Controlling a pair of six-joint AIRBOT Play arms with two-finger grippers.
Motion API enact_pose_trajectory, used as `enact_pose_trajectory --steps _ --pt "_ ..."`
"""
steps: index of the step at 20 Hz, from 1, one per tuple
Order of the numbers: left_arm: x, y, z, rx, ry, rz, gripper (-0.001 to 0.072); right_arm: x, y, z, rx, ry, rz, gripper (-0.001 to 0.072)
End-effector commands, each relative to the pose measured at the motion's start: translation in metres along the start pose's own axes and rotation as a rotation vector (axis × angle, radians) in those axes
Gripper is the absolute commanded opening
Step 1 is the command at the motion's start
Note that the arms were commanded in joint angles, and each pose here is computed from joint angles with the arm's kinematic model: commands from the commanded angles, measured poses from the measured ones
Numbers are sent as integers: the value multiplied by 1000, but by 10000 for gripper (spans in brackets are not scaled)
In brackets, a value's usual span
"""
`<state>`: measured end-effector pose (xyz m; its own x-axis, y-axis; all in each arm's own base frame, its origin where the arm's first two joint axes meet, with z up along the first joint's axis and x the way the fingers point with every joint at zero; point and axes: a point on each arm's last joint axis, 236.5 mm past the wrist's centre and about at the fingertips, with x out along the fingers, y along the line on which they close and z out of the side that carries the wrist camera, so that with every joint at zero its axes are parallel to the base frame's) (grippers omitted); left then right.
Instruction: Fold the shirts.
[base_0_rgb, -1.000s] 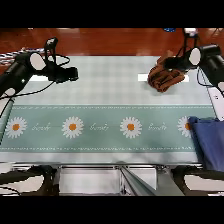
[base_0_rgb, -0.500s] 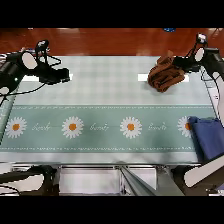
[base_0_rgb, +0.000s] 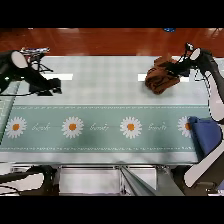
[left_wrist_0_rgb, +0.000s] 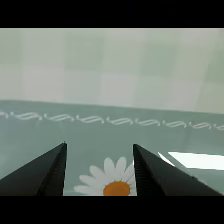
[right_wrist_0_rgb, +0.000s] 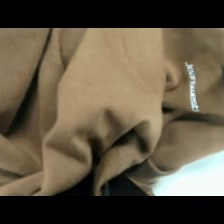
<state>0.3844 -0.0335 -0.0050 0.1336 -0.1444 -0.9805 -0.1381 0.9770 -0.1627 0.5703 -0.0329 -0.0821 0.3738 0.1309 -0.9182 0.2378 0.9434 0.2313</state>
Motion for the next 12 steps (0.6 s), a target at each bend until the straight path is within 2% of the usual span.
enact_pose_trajectory --steps 1,6,9,12 --pt "-32 13 -21 -70 38 -43 508 -56 26 20 -74 -58 54 28" --pt "-126 -23 -2 -13 -357 -167 508 -198 95 55 -254 -360 105 27" --pt "-156 -48 -30 96 -470 -200 507 -301 142 63 -334 -595 169 27" --pt "-153 -56 -57 125 -527 -228 508 -399 185 46 -443 -799 234 27"
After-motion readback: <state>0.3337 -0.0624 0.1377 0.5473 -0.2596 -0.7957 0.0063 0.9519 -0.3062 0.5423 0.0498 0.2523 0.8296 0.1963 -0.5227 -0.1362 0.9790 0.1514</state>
